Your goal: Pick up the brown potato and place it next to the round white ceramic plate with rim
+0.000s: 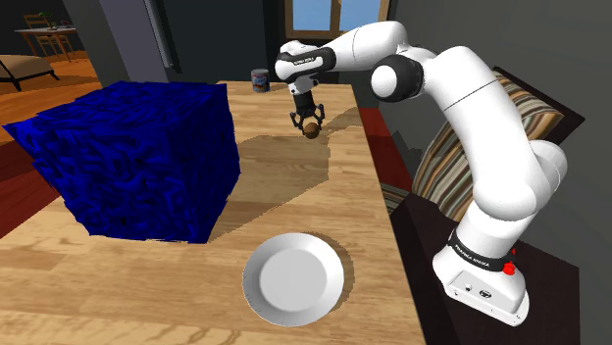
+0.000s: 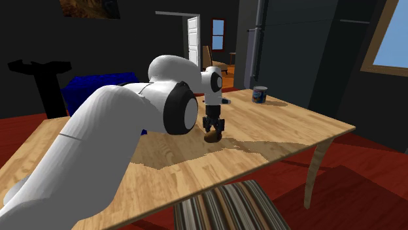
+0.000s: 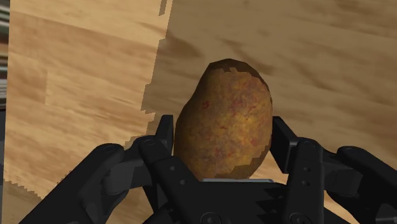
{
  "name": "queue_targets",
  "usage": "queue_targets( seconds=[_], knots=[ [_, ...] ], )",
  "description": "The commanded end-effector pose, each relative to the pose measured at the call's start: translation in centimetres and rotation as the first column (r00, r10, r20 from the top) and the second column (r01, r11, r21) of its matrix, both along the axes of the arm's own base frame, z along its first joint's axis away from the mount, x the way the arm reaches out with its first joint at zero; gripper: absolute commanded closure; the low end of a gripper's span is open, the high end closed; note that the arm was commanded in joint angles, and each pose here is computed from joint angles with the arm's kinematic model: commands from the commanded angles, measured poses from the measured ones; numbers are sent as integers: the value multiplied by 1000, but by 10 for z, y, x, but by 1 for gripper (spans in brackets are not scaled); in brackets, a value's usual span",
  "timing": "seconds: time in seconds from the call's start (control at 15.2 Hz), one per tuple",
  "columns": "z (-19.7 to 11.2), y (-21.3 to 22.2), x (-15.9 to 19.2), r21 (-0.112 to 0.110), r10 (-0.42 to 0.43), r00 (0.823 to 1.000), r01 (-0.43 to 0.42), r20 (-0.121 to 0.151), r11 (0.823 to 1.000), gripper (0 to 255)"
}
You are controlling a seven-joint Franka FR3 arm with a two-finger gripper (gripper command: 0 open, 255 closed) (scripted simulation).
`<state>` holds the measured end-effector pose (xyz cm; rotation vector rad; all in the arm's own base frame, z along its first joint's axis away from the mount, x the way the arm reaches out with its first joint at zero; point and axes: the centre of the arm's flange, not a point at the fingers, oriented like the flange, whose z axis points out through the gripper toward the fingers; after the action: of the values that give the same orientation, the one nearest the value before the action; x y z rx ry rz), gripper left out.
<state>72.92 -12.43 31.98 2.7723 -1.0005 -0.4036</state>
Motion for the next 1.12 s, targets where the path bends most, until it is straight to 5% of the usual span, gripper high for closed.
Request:
queue_targets(
  seconds=[0.0,0.53,1.06],
  knots=[
    [0,0,0,0,0,1000,0,0,1000,255],
    [0,0,0,0,0,1000,0,0,1000,255],
    [42,0,0,0,0,1000,0,0,1000,255]
  ],
)
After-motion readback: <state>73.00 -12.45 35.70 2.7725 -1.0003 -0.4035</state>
